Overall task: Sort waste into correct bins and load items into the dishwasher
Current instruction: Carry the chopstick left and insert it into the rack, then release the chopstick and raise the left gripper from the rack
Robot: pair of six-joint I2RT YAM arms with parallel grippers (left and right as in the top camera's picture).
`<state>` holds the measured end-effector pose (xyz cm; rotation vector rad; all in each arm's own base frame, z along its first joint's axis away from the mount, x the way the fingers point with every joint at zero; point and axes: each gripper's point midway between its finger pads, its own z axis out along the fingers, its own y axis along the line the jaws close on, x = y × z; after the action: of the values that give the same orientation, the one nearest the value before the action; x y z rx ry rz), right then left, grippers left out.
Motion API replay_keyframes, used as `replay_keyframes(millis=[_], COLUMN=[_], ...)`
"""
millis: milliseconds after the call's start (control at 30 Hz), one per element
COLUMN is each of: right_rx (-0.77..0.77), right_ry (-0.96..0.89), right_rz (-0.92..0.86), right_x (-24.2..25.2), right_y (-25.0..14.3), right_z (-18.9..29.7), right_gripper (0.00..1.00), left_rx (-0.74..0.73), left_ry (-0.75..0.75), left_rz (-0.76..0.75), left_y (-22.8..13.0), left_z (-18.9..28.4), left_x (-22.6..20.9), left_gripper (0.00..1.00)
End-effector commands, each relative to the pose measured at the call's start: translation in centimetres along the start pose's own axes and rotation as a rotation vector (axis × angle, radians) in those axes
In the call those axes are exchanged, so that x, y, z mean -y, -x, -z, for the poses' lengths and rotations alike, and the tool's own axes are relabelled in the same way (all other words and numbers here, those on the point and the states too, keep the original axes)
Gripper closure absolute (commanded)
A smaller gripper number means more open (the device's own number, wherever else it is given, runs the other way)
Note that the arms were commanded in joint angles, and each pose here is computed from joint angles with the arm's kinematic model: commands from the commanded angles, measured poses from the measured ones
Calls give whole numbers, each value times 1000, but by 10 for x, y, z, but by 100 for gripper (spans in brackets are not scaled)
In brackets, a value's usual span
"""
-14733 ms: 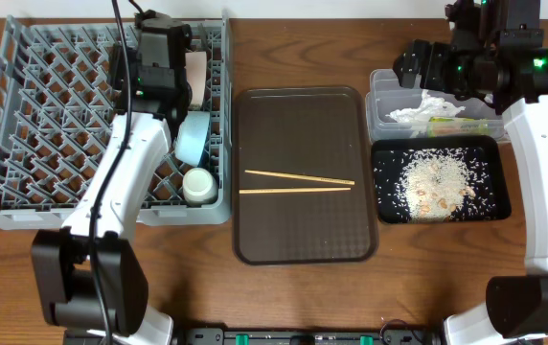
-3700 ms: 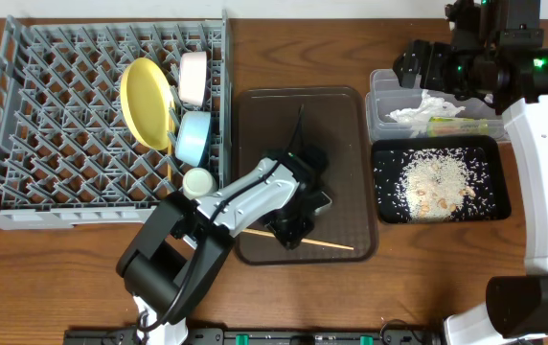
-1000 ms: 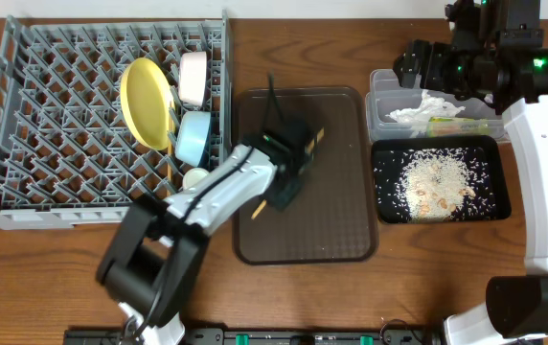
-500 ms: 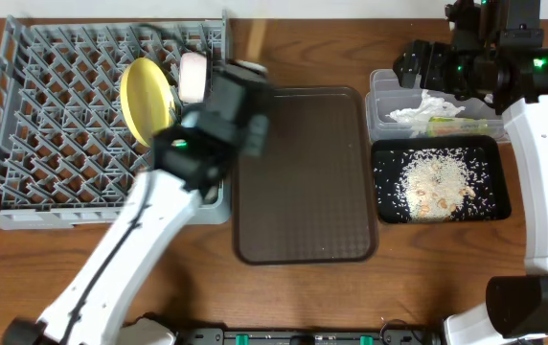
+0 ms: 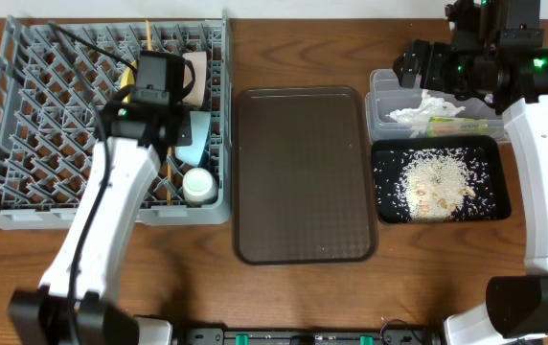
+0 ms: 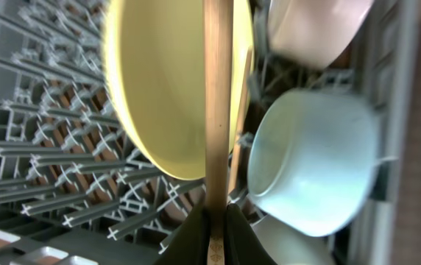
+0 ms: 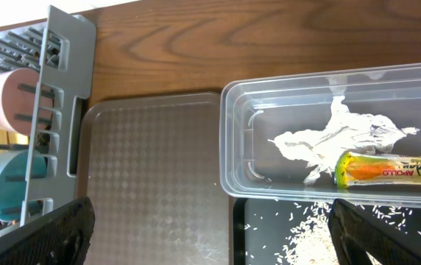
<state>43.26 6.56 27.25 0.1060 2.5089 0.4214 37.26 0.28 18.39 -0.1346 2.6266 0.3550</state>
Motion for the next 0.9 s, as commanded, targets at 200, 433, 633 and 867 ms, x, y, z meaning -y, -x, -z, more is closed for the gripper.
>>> replay_keyframes(millis=[200,433,633,867], right_rx=[-8,-8,-8,-8], right_ry=[-2,-2,-2,-2], right_rz=[-5,-5,-5,-5], right_x=[-1,-1,-1,-1], right_y=[-1,-1,-1,-1], right_z=[-3,-3,-3,-3], right_gripper=[1,1,1,1], left_rx=[-206,-252,-256,-253], left_ry=[56,14,-18,-18], left_rz=[-66,-77,-85,-84], left_y=[-30,-38,-39,-38], left_z=[-59,-68,-68,-66], left_x=[-3,-3,2,2], left_gripper=[92,92,60,57])
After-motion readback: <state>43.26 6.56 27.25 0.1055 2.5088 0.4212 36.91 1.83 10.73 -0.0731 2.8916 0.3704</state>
